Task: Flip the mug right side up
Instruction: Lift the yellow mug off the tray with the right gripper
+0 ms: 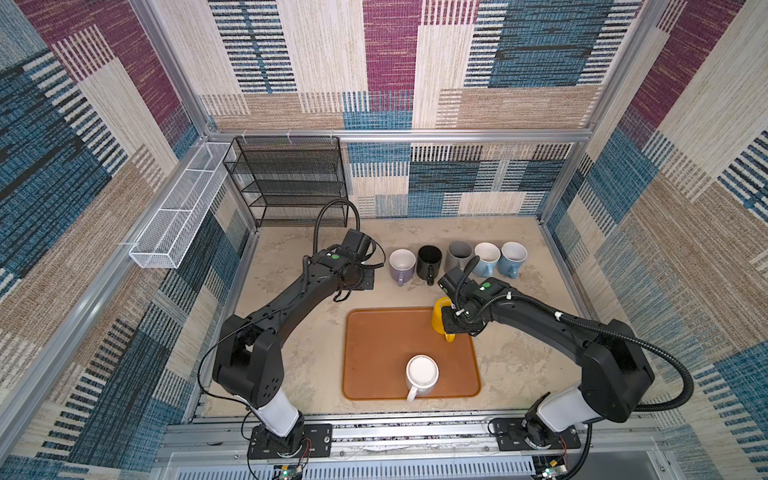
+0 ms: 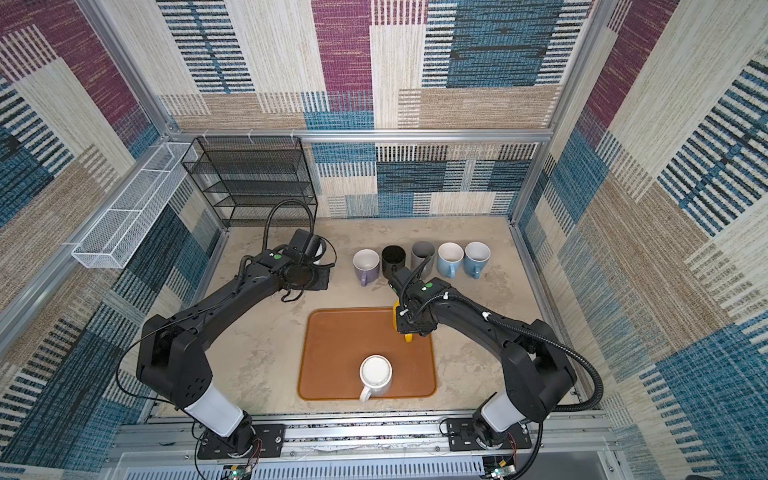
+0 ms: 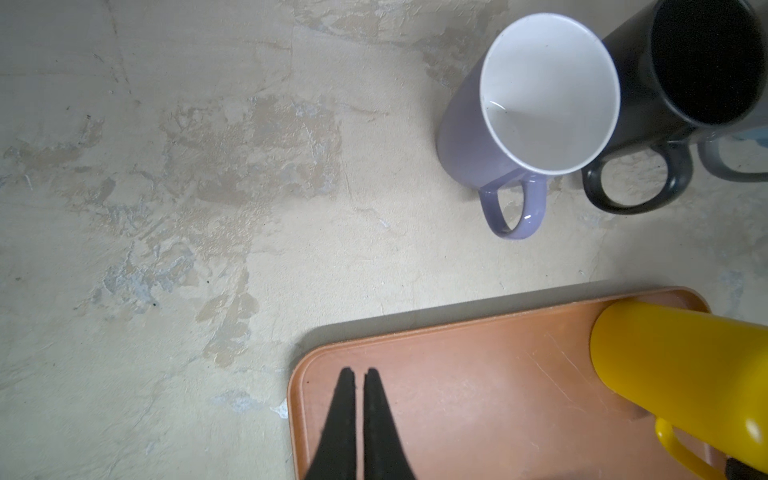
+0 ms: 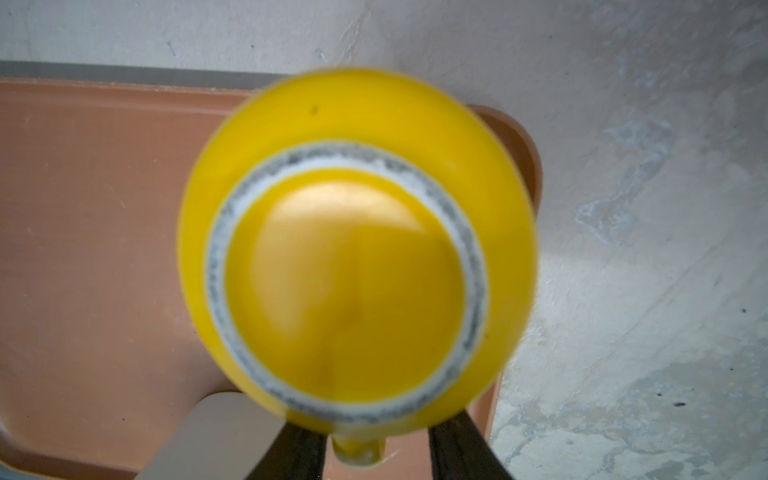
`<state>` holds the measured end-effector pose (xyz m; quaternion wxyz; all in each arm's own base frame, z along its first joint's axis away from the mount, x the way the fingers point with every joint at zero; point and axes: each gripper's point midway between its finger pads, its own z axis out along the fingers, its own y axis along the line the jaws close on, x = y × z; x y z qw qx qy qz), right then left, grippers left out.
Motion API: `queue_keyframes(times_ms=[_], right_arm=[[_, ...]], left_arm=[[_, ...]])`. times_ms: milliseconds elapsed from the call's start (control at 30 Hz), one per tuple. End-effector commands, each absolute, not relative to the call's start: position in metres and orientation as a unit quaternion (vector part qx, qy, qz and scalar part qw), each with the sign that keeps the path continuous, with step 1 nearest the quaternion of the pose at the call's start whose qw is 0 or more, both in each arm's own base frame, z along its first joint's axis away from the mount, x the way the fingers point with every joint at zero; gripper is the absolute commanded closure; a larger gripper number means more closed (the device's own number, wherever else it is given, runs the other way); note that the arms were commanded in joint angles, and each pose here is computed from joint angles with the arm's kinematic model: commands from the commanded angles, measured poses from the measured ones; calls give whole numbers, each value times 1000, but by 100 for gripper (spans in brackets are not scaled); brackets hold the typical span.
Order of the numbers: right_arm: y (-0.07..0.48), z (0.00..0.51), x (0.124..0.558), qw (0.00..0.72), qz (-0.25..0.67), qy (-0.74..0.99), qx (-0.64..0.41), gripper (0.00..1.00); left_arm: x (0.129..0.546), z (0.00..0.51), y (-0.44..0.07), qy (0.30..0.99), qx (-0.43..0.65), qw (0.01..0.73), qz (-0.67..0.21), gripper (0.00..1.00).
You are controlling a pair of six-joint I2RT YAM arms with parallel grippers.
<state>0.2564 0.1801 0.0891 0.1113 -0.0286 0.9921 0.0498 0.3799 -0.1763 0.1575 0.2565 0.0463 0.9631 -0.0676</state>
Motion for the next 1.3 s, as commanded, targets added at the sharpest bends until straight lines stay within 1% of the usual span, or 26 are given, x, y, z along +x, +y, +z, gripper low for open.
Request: queue_keyframes(times_ms=[0, 300, 667, 967, 1133, 1233, 1267], right_arm=[[177, 91, 263, 122, 36, 992, -21, 61], [175, 88, 267, 121, 22, 992, -26, 65], [174, 86, 270, 123, 13, 992, -31, 75], [177, 91, 274, 135, 19, 990, -39, 85], [189, 107, 280, 156, 52, 985, -51, 96], [197, 122, 285, 171, 76, 980, -60, 100], [200, 127, 286, 177, 85, 979, -62, 100]], left_arm=[[386, 162, -178, 960, 40, 267, -70, 95], [385, 159, -182, 960, 39, 265, -85, 94], [383, 158, -184, 960, 37, 261, -92, 94], [378, 163, -185, 957, 37, 268, -105, 92], [375, 169, -187, 954, 42, 273, -117, 92], [373, 176, -189, 951, 46, 277, -126, 92], [373, 178, -189, 951, 49, 279, -128, 92]])
